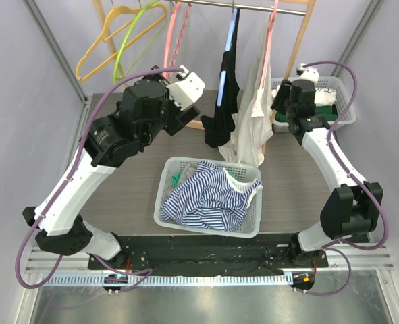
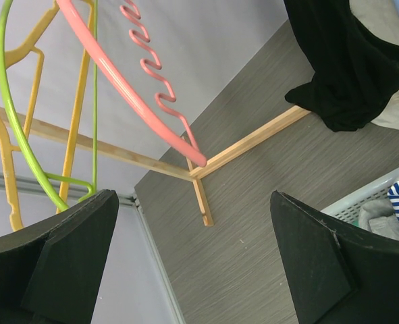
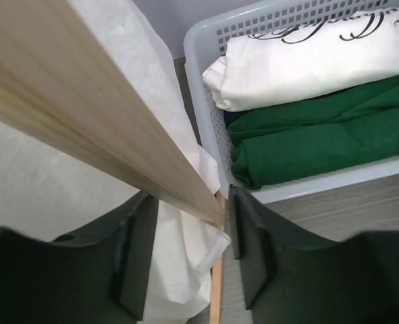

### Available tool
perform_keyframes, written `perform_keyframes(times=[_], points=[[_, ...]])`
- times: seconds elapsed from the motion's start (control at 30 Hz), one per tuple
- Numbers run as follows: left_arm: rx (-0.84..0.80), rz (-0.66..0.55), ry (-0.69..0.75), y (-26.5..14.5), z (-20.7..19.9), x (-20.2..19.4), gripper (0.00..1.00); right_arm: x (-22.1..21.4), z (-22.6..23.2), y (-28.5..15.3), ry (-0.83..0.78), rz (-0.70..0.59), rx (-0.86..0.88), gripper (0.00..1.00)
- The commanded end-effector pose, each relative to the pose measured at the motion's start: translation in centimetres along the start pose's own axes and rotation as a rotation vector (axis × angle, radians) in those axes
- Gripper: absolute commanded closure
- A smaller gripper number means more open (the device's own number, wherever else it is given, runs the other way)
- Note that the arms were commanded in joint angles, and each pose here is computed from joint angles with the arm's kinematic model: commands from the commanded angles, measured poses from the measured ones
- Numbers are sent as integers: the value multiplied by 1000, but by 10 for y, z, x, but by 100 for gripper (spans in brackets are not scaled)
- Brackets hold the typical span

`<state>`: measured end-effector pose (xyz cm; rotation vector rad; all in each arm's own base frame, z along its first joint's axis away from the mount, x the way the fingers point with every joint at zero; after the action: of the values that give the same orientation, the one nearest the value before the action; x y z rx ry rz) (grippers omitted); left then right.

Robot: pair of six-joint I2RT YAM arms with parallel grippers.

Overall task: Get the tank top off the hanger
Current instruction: Pick up the hanger from the clothesline.

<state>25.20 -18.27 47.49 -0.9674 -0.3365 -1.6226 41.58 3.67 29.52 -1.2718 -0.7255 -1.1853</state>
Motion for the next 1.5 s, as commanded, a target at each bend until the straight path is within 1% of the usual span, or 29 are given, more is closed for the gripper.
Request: perform_keyframes(times=[0.0,0.03,0.07,0.13,0.23,0.27,0.33,0.37,0.47,0.53,0.57,0.73,0.77,0.87,0.9,0.93,0.97,1.0,1.03,1.17,1.2,1.27,1.4,1.47], points=[[43,-33,-42,-1,7,7,0,31,9,1,-39,-139,-23,53],[46,-33,-44,0,6,8,0,32,10,1,-43,-156,-36,55],[45,-33,-42,0,6,8,0,28,10,1,-61,-156,-43,60],[47,-31,-43,2,6,8,0,26,17,0,-81,-168,-50,64],[45,-29,-40,3,5,8,0,20,27,-2,-126,-180,-64,74],[45,-28,-38,4,5,9,0,18,29,-2,-135,-184,-64,80],[49,-28,-38,4,5,9,0,16,35,1,-147,-198,-59,84],[47,-28,-37,4,5,9,0,15,35,2,-147,-195,-65,88],[46,-26,-35,4,5,9,0,8,37,4,-136,-192,-42,95],[51,-25,-35,2,6,8,0,8,36,0,-127,-209,-25,98],[51,-23,-32,2,6,8,0,-1,34,-1,-138,-193,-20,99],[56,-32,-54,0,9,11,0,-17,19,-14,-149,-190,49,99],[55,-34,-58,0,10,12,0,-22,10,-19,-130,-188,48,99],[56,-40,-79,-2,11,15,0,-17,-5,-22,-30,-198,144,99],[57,-39,-85,-3,12,15,0,-14,-13,-19,-19,-198,159,99],[62,-39,-91,-4,14,16,0,-7,-8,-19,-20,-198,214,99],[60,-41,-98,-6,14,15,0,-5,-10,-16,-30,-193,212,99],[61,-40,-101,-7,14,15,0,-11,-9,-9,-37,-155,232,99],[59,-43,-103,-9,15,15,0,-4,-8,-6,-37,-153,278,99],[56,-39,-118,-15,16,11,0,-11,6,9,-39,-105,385,99],[54,-34,-117,-15,16,10,0,-13,8,13,-33,-104,389,99],[60,-26,-108,-13,15,8,0,-18,7,18,-32,-90,341,99],[67,-43,-93,-5,13,15,0,-29,5,11,-43,-93,300,99],[63,-59,-94,1,9,24,0,-38,9,4,-62,-86,292,95]])
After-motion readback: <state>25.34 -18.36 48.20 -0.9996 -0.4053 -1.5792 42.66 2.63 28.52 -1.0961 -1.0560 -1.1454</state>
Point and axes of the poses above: each gripper's point midway between its finger pads, its own y axis out along the fingers, its own z axis along the line the jaws close on, x = y × z, the point moved 6 cm from there along -y, back along the fingers, and after that the axes turned 1 degree about y, right-handed, at the moved point
